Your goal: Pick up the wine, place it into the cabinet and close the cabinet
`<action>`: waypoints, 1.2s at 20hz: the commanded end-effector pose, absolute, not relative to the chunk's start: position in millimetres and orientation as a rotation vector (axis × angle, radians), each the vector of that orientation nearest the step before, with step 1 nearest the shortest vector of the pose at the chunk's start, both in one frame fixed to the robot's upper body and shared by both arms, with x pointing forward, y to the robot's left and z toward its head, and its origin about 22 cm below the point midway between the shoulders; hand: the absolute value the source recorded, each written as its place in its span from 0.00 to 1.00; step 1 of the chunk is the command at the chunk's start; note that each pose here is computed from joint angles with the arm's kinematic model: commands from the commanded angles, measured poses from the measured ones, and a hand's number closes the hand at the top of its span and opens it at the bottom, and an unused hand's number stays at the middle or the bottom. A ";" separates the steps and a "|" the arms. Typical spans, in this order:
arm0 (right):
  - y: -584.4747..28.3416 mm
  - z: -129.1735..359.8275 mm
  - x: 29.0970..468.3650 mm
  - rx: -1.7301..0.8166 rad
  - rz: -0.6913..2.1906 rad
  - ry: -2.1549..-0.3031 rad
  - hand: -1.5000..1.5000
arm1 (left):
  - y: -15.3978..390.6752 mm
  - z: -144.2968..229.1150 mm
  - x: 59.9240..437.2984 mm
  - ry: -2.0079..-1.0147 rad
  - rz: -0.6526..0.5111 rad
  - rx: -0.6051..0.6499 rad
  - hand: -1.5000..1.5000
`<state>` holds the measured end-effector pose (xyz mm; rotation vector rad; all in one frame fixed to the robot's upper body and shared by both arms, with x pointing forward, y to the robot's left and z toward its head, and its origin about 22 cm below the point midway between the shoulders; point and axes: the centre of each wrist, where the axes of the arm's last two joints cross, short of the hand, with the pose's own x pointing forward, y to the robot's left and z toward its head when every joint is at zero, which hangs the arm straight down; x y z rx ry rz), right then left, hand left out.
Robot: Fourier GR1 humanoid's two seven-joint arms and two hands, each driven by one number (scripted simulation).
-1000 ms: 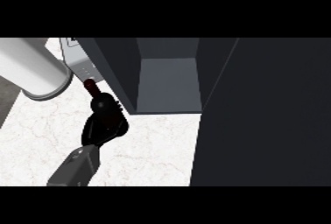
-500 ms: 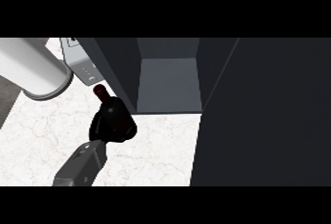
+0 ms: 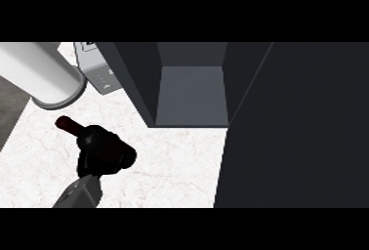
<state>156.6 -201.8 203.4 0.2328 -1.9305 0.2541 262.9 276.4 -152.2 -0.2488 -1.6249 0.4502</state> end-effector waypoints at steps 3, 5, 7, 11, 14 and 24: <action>-208.1 210.4 136.6 0.262 0.261 -1.937 0.00 | 250.5 -155.1 254.3 -1.665 0.481 -0.346 1.00; -222.3 213.6 143.3 0.247 0.252 -1.948 0.00 | 278.4 -135.3 263.7 -1.657 0.437 -0.358 1.00; -210.3 207.5 138.6 0.262 0.252 -1.930 0.00 | 257.9 -126.9 274.0 -1.665 0.415 -0.380 1.00; -223.7 199.1 155.8 0.246 0.249 -1.945 0.00 | 243.4 -113.0 256.2 -1.682 0.358 -0.407 1.00; -209.7 198.7 151.4 0.275 0.245 -1.939 0.00 | 201.1 -106.8 258.0 -1.653 0.323 -0.458 1.00; -216.0 194.3 158.0 0.262 0.258 -1.934 0.00 | 150.8 -52.3 222.0 -1.640 0.367 -0.430 1.00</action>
